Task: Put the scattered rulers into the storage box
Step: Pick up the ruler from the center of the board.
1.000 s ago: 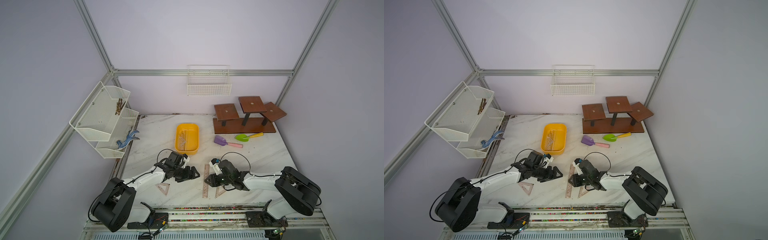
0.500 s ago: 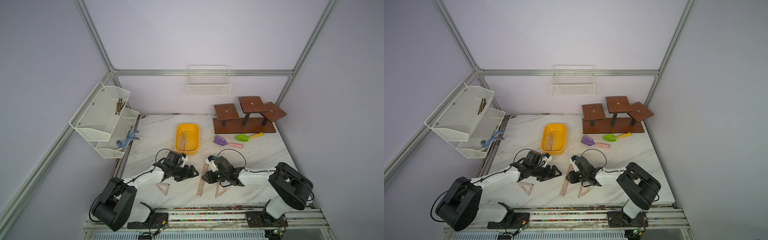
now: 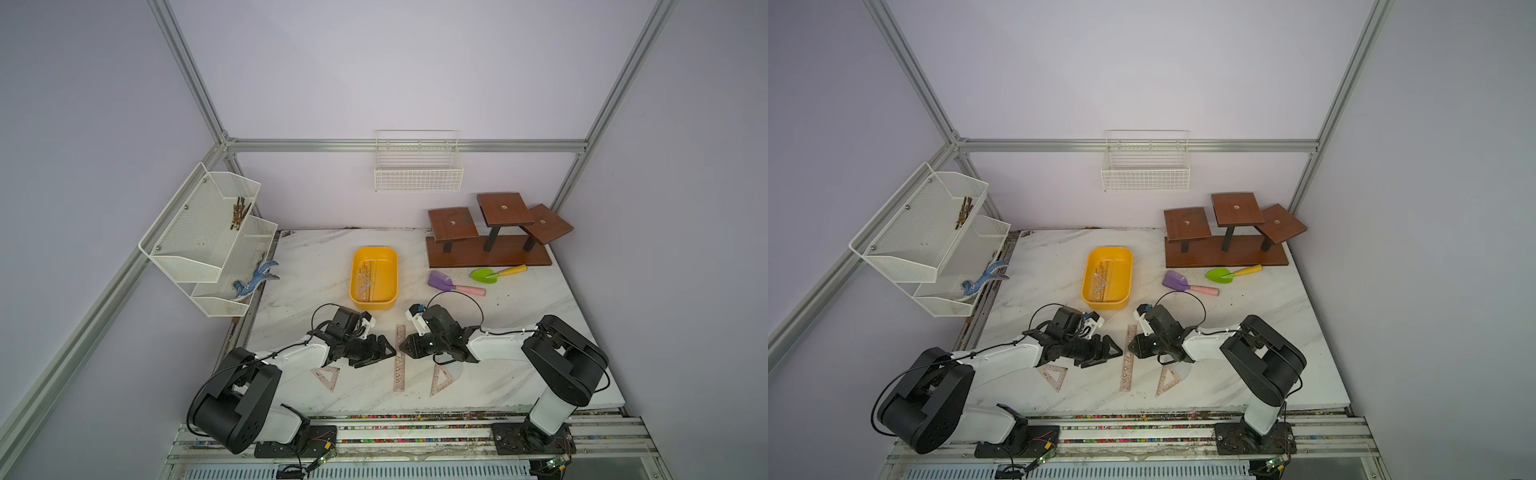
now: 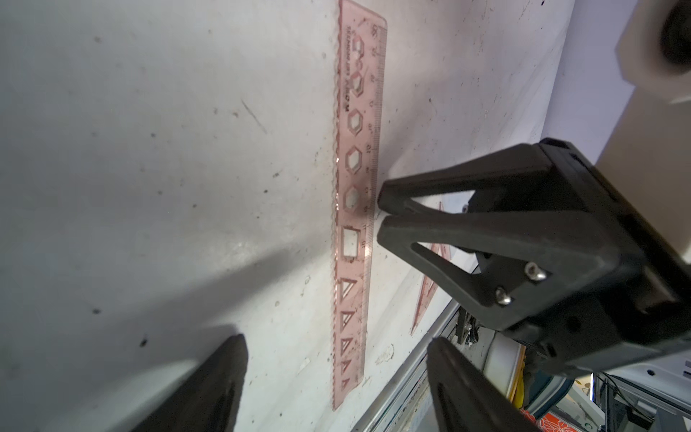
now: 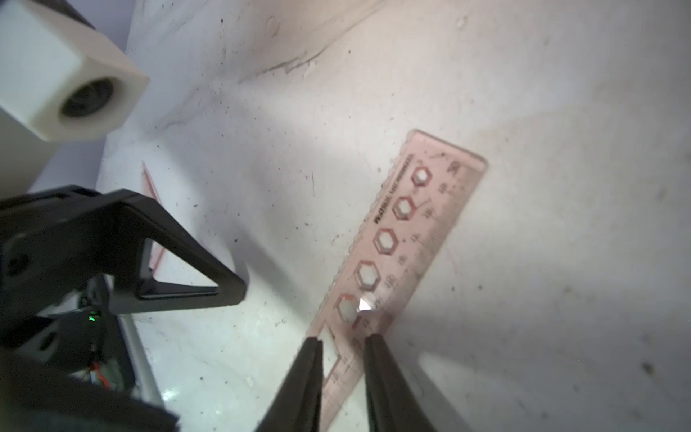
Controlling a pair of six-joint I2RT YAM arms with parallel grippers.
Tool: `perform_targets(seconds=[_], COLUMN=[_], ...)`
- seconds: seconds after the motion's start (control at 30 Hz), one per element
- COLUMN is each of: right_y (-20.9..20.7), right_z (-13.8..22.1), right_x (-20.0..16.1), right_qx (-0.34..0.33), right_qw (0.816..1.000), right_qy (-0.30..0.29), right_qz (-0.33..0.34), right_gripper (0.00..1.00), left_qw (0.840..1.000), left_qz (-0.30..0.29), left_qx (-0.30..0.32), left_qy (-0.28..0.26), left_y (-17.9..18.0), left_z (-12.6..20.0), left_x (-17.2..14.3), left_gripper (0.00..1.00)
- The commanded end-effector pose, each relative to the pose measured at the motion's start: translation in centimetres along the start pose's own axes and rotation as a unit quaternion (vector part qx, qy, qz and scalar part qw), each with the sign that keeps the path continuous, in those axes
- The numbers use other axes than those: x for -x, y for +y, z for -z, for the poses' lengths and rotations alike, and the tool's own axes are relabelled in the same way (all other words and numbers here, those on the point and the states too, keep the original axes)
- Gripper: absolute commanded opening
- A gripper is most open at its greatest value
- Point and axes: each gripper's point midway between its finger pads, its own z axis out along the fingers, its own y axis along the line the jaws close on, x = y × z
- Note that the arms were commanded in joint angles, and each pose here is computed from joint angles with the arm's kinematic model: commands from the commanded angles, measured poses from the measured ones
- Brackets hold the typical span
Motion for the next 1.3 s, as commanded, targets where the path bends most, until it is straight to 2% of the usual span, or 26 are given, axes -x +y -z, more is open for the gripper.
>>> perform_targets(seconds=[0.0, 0.07, 0.33, 1.0, 1.27], right_y=[1.3, 1.2, 0.8, -0.4, 1.1], right_z=[1.3, 1.4, 0.6, -0.3, 0.8], right_x=[0.8, 0.8, -0.4, -2.7, -0.8], right_qx=[0.030, 0.032, 0.045, 0.053, 0.071], right_qw=[0.999, 0.999, 0.999, 0.998, 0.997], right_qy=[-0.028, -0.034, -0.020, -0.003, -0.031], right_qz=[0.000, -0.001, -0.008, -0.025, -0.019], right_gripper=[0.13, 0.08, 0.03, 0.02, 0.02], left_qw=[1.000, 1.000, 1.000, 1.000, 1.000], left_qz=[0.006, 0.009, 0.011, 0.019, 0.022], left_qx=[-0.001, 0.007, 0.011, 0.015, 0.020], left_qy=[-0.002, -0.012, -0.014, 0.006, -0.001], left_y=[0.4, 0.6, 0.5, 1.0, 1.3], left_z=[-0.5, -0.4, -1.2, -2.8, -2.6], left_x=[0.2, 0.6, 0.9, 0.8, 0.7], left_gripper=[0.70, 0.65, 0.64, 0.65, 0.65])
